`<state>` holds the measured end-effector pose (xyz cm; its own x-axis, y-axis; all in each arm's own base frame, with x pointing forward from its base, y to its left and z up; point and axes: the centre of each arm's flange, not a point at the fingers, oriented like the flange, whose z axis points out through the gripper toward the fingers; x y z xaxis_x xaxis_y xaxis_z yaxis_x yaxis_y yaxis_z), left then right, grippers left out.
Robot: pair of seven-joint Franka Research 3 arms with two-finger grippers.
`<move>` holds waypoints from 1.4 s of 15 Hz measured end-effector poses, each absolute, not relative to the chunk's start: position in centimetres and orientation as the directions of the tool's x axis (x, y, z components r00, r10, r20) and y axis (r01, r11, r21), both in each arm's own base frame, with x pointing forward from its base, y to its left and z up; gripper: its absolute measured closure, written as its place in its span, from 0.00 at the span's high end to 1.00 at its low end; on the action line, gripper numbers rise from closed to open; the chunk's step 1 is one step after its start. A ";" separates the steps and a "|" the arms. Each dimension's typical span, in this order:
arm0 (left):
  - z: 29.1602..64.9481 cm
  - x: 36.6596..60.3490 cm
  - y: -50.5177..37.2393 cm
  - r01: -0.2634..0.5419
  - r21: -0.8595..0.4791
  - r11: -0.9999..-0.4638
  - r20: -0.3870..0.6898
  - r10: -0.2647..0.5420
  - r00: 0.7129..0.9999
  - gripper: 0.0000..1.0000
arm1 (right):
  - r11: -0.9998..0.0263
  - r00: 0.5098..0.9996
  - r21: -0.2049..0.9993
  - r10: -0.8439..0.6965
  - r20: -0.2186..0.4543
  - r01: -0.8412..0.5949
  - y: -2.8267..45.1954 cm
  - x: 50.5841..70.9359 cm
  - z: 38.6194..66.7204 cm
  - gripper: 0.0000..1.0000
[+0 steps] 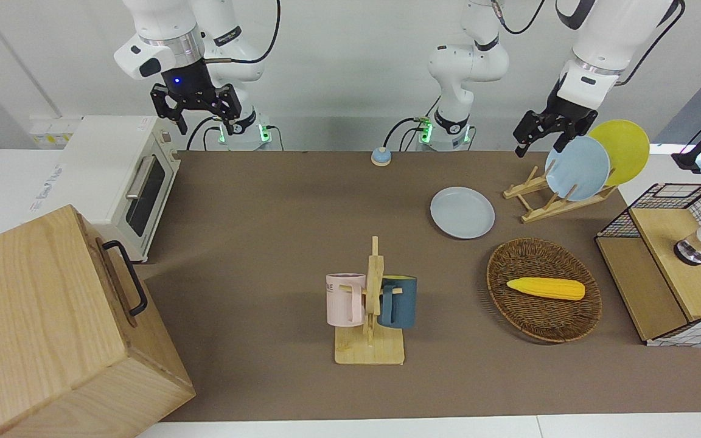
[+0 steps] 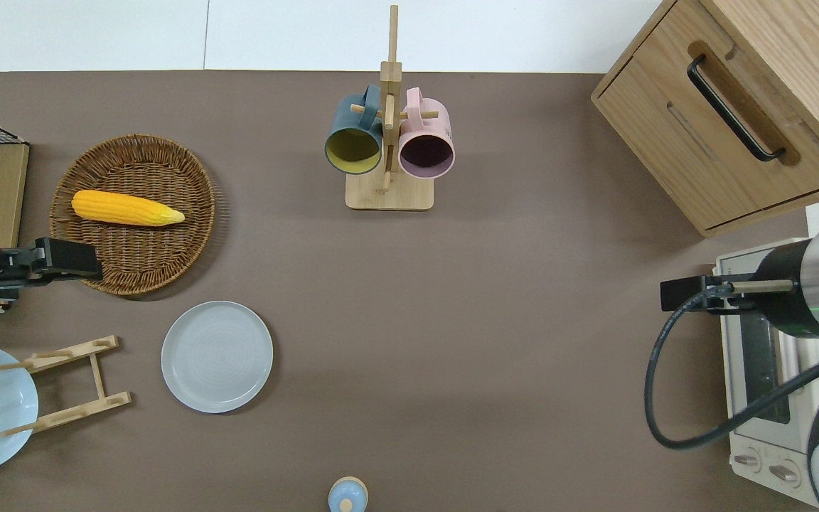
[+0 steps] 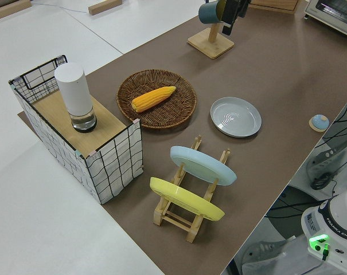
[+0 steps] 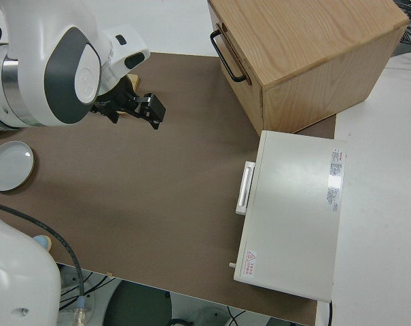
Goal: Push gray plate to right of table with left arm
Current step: 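Move the left gripper down beside the gray plate's edge nearest the basket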
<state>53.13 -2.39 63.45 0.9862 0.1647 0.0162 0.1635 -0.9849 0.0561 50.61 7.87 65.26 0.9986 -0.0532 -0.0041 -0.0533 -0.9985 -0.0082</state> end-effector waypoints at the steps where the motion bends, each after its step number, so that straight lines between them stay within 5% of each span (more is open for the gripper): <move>1: 63.5 53.1 -2.4 0.163 0.056 -0.985 0.016 0.164 0.986 1.00 | -0.999 0.999 -0.008 -0.053 -0.004 -0.053 7.9 50.6 65.3 1.00; 21: 62.9 51.1 -4.8 0.120 0.039 -0.992 -0.031 0.119 0.992 1.00 | -0.999 0.999 -0.008 -0.053 -0.004 -0.053 7.9 50.6 65.3 1.00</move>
<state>51.13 -4.80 62.92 0.9924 0.1191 -0.0312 0.1203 -0.9920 0.0388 50.61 7.87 65.26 0.9986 -0.0532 -0.0041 -0.0533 -0.9985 -0.0082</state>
